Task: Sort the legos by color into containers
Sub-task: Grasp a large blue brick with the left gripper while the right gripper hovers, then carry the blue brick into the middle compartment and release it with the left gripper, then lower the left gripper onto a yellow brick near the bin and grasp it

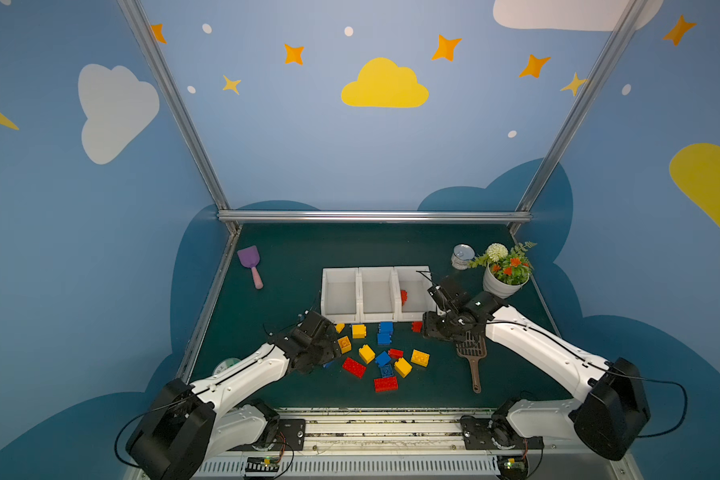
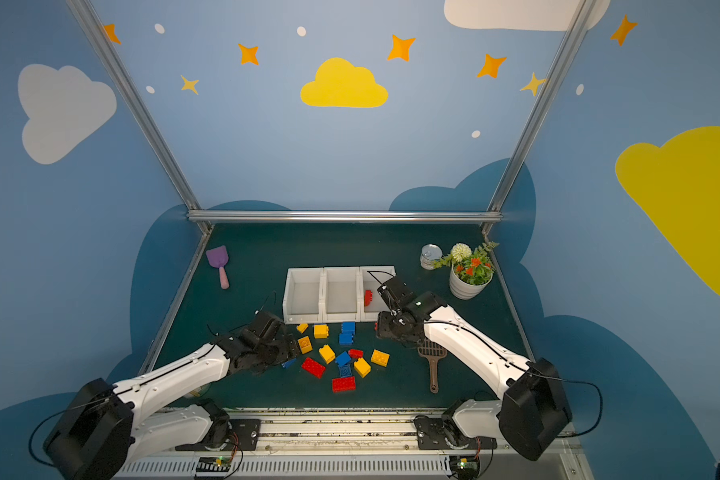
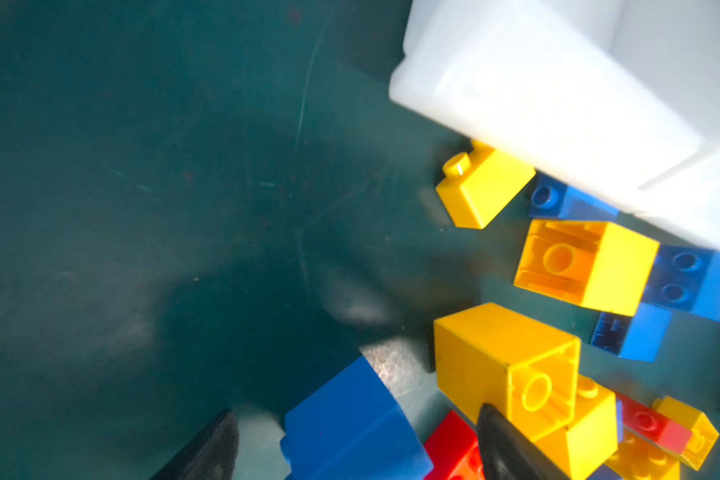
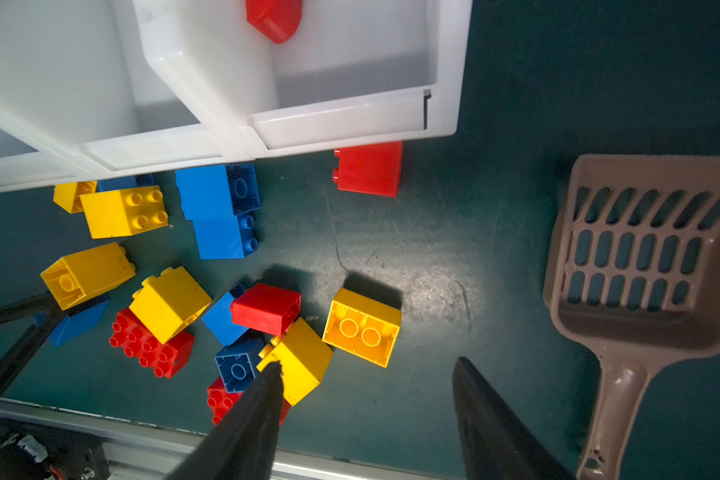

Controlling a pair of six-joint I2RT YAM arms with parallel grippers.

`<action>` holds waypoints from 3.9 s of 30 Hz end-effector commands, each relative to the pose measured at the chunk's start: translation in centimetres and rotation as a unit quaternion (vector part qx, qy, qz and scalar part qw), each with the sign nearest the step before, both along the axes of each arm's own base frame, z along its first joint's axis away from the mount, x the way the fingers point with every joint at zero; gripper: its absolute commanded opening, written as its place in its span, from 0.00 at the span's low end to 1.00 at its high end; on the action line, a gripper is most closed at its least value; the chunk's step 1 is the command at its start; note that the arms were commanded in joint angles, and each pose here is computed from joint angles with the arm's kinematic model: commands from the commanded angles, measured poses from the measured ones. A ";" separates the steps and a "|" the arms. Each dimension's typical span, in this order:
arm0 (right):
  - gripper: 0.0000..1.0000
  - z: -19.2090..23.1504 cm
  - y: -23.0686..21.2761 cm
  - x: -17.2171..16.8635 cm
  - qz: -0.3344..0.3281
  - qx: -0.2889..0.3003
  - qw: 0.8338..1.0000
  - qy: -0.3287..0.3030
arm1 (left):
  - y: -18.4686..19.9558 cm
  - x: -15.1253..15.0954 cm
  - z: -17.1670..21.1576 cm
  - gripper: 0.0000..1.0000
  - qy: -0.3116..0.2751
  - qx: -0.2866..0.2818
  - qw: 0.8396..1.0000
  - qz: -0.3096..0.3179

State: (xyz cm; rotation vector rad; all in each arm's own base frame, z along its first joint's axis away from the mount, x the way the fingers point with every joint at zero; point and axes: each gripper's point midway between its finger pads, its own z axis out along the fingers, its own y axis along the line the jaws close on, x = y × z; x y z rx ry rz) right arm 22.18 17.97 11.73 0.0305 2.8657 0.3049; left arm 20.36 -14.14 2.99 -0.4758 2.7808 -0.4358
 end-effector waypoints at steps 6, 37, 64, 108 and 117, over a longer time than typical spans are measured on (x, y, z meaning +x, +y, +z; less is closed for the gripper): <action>0.65 -0.6 0.1 -0.3 -0.001 -0.002 1.000 0.009 | -0.7 -0.2 0.0 0.76 0.001 0.016 1.000 -0.014; 0.63 -0.8 0.1 -0.5 0.002 0.001 1.000 0.013 | 0.1 0.4 3.9 0.45 -0.053 0.063 0.995 -0.063; 0.61 0.2 -1.0 -1.9 0.012 0.007 1.000 0.005 | -16.2 16.7 7.7 0.51 -0.124 0.014 0.970 -0.208; 0.64 -0.7 0.3 -2.3 0.028 0.021 0.999 0.036 | -1.9 2.1 5.3 0.76 -0.078 0.046 0.995 -0.051; 0.63 -1.7 0.6 -2.5 0.021 0.027 0.998 0.047 | -4.4 2.8 3.1 0.76 -0.058 0.023 0.996 -0.068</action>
